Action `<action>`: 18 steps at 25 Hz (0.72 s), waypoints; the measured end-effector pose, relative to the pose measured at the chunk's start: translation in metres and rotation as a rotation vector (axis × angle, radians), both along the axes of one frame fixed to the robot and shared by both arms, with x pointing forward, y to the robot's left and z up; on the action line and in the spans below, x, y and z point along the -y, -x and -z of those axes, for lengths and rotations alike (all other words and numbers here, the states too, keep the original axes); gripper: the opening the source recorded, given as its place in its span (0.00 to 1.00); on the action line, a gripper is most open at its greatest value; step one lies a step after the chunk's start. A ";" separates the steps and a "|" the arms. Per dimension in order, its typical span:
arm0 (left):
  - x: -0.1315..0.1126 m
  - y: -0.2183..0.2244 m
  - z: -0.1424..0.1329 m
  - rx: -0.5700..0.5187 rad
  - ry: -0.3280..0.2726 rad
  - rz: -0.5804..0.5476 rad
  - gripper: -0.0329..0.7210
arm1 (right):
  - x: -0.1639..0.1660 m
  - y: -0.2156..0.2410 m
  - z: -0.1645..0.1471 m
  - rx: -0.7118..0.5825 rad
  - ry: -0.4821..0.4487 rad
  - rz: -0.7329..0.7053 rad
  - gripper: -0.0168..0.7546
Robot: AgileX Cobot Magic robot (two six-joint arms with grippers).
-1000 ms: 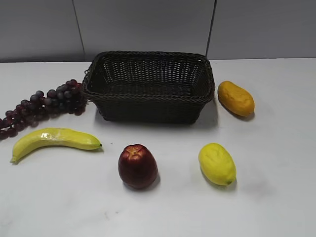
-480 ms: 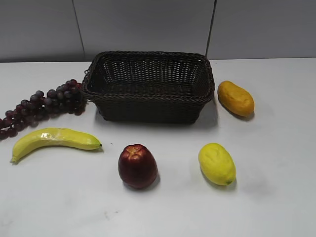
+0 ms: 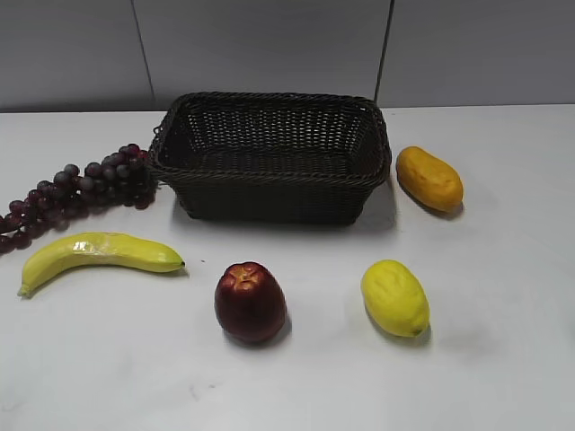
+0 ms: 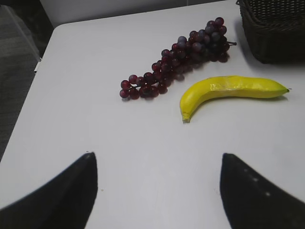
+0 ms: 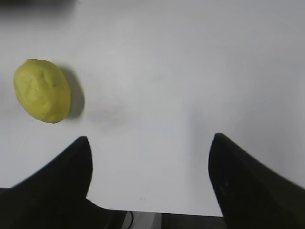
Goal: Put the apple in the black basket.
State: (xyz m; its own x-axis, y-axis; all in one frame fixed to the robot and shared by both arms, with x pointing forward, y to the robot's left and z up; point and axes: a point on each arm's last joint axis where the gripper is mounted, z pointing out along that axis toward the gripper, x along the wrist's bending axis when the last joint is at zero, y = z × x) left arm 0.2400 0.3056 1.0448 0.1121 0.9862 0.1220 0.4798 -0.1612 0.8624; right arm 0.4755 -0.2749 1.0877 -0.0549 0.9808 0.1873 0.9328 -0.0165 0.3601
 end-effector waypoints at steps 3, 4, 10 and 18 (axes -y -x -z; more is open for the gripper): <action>0.000 0.000 0.000 0.000 0.000 0.000 0.83 | -0.028 -0.034 0.002 -0.052 -0.003 -0.090 0.77; 0.000 0.000 0.000 0.000 -0.001 0.000 0.83 | -0.042 -0.044 0.003 -0.059 -0.001 -0.125 0.77; 0.000 0.000 0.000 0.000 -0.001 0.000 0.83 | -0.150 -0.063 0.017 -0.090 0.032 -0.365 0.77; 0.000 0.000 0.000 0.000 -0.004 -0.003 0.83 | -0.274 -0.033 0.062 -0.172 0.060 -0.575 0.77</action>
State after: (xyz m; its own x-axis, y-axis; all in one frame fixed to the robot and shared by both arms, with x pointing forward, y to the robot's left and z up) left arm 0.2400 0.3060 1.0448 0.1095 0.9859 0.1262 0.4799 -0.1637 0.8619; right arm 0.5084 -0.0010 1.0258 -0.5537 0.8117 0.1856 0.8308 0.5237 0.1883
